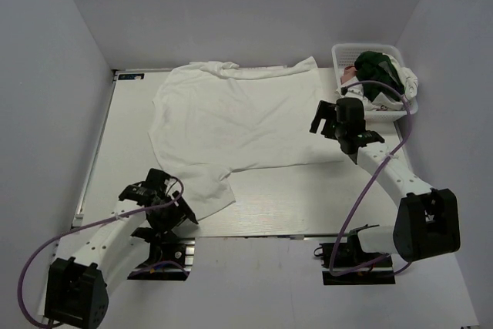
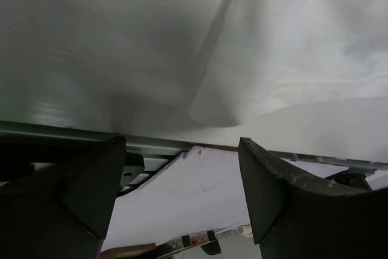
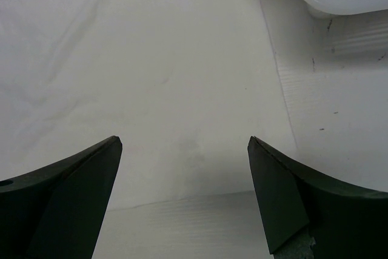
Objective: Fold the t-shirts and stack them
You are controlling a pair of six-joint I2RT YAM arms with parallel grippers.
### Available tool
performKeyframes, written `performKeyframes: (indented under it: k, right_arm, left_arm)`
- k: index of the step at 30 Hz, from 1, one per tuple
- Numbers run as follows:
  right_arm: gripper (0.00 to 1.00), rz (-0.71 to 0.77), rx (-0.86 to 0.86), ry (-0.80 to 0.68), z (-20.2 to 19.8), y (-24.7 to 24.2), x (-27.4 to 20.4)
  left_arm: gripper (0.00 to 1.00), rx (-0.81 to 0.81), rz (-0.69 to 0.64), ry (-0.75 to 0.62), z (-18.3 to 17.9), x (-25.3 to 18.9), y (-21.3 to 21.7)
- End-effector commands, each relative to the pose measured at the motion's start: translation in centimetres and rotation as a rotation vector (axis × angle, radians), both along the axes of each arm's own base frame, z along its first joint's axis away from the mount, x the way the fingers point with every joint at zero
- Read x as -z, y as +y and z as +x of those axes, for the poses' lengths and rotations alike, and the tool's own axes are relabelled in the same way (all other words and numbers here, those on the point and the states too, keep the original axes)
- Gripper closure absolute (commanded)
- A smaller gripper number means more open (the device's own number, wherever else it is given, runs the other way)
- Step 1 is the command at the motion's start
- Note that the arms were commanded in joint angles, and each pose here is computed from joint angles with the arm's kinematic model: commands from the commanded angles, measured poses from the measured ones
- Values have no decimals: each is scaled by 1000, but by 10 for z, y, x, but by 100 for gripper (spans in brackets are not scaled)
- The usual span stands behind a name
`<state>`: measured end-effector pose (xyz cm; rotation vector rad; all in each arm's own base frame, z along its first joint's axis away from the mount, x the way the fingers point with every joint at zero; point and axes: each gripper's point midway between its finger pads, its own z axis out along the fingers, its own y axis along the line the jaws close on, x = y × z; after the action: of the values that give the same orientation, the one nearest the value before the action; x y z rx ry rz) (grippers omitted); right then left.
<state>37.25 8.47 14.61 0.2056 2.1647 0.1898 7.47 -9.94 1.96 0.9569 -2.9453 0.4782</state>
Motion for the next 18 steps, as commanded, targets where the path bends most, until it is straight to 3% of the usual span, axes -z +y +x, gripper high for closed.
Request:
performKeyframes:
  k: [1, 8, 18]
  right_arm:
    - [10, 40, 2, -11, 0, 3, -2]
    - [10, 77, -25, 47, -19, 8, 19]
    - [10, 60, -42, 111, -29, 8, 36]
  left_arm:
    - [16, -23, 22, -79, 27, -1, -1]
    - [29, -47, 55, -120, 62, 1, -2]
    - [29, 11, 79, -194, 101, -26, -6]
